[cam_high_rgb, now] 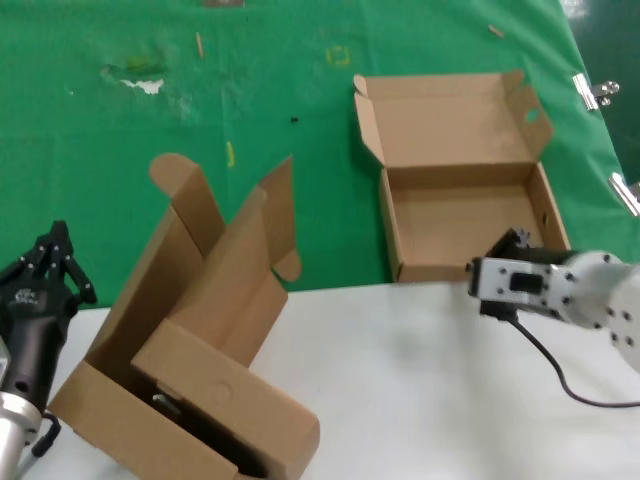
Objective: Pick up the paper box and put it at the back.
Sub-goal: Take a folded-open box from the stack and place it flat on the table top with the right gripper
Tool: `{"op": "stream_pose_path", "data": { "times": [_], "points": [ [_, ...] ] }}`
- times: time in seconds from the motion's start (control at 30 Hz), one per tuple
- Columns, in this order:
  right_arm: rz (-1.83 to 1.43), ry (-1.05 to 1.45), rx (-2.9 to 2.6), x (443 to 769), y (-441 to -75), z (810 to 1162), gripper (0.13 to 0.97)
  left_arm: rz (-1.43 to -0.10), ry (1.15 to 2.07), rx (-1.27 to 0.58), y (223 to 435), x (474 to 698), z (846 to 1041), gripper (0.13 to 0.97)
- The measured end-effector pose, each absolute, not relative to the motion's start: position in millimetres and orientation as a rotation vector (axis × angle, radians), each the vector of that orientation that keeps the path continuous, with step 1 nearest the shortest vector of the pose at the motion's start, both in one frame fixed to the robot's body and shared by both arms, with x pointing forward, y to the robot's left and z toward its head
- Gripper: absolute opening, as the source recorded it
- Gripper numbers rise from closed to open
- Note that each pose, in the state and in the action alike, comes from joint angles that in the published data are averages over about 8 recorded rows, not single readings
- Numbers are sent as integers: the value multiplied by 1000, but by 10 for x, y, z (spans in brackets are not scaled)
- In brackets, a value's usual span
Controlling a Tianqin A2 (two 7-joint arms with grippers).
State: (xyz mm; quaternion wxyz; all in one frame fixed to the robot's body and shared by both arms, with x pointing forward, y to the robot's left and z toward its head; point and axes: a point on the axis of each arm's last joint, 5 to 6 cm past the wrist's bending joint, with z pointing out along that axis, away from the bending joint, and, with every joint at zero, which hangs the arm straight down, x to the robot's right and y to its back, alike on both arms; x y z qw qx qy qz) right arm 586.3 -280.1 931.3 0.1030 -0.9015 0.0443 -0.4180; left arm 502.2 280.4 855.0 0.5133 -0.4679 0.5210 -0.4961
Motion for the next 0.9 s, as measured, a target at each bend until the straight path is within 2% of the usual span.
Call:
{"op": "stream_pose_path", "data": {
  "times": [0.4, 0.9],
  "points": [
    [-1331, 103, -2708, 6192, -2523, 9228, 136, -1193, 1253, -1125, 2804, 5022, 8550, 140],
    [-1339, 7, -2726, 6101, -2601, 9286, 141, -1193, 1253, -1125, 2804, 5022, 8550, 140]
  ]
}}
